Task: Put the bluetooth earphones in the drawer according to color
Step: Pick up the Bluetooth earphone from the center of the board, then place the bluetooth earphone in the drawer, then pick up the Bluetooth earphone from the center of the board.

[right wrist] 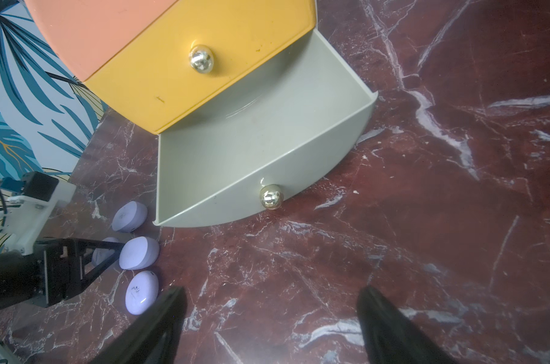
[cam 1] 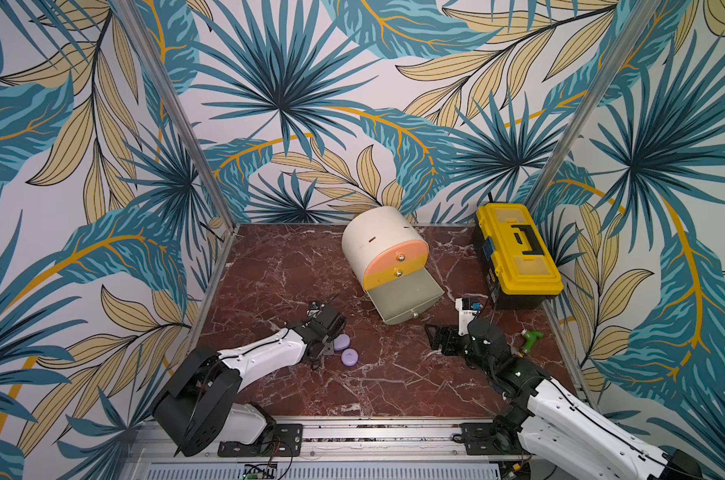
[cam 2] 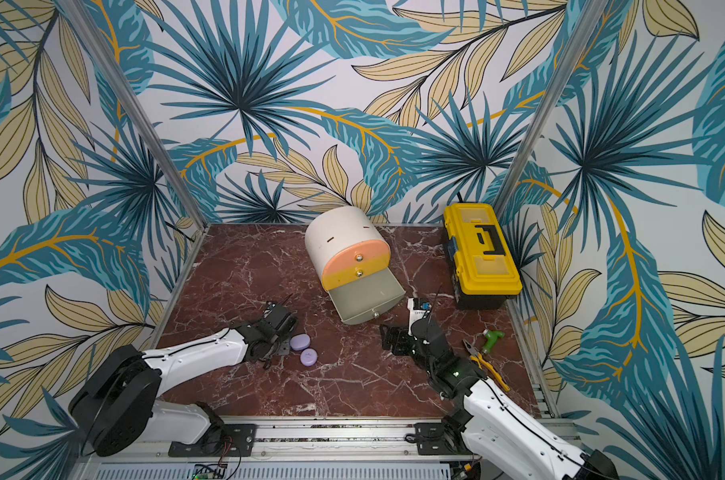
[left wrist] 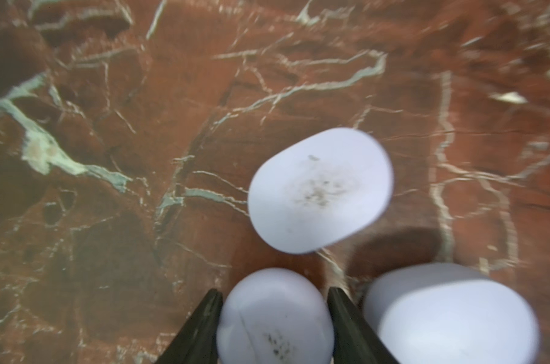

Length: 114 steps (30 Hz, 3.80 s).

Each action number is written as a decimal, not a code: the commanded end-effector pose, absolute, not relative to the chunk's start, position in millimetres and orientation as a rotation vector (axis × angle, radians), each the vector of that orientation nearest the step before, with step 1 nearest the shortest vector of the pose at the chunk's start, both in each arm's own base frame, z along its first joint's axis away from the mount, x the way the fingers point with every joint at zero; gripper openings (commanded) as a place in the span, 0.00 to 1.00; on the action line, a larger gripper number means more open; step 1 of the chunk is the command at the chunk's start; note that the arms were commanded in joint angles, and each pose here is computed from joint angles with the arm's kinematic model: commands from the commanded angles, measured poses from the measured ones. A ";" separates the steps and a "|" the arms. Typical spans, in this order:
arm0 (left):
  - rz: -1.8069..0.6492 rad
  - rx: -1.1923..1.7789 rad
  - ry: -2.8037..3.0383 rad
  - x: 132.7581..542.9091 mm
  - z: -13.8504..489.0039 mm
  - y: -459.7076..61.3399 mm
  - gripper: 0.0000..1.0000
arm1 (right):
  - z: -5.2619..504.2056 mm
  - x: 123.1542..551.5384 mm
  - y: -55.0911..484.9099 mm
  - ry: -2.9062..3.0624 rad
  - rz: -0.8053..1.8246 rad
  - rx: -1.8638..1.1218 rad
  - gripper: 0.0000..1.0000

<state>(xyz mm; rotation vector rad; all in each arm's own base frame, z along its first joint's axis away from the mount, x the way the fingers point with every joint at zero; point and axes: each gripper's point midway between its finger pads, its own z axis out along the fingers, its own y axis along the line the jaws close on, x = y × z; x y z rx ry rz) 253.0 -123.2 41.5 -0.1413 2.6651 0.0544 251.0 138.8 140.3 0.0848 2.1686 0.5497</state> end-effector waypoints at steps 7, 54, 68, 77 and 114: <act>-0.126 0.052 2.481 282.5 152.1 -188.4 0.39 | 127.4 241.5 110.9 2.187 0.423 0.168 0.96; -0.267 0.387 2.548 394.5 89.2 -391.0 0.49 | 124.9 226.7 84.9 2.203 0.326 0.242 0.99; -0.416 0.380 2.467 377.6 165.0 -387.8 0.75 | 130.9 228.0 95.0 2.211 0.383 0.224 0.99; -0.502 0.357 2.352 339.0 217.0 -351.5 1.00 | 134.3 229.4 125.4 2.236 0.533 0.120 0.99; -0.261 -0.173 2.326 256.5 142.2 -118.0 1.00 | 112.2 204.8 318.6 2.265 0.597 -0.682 0.95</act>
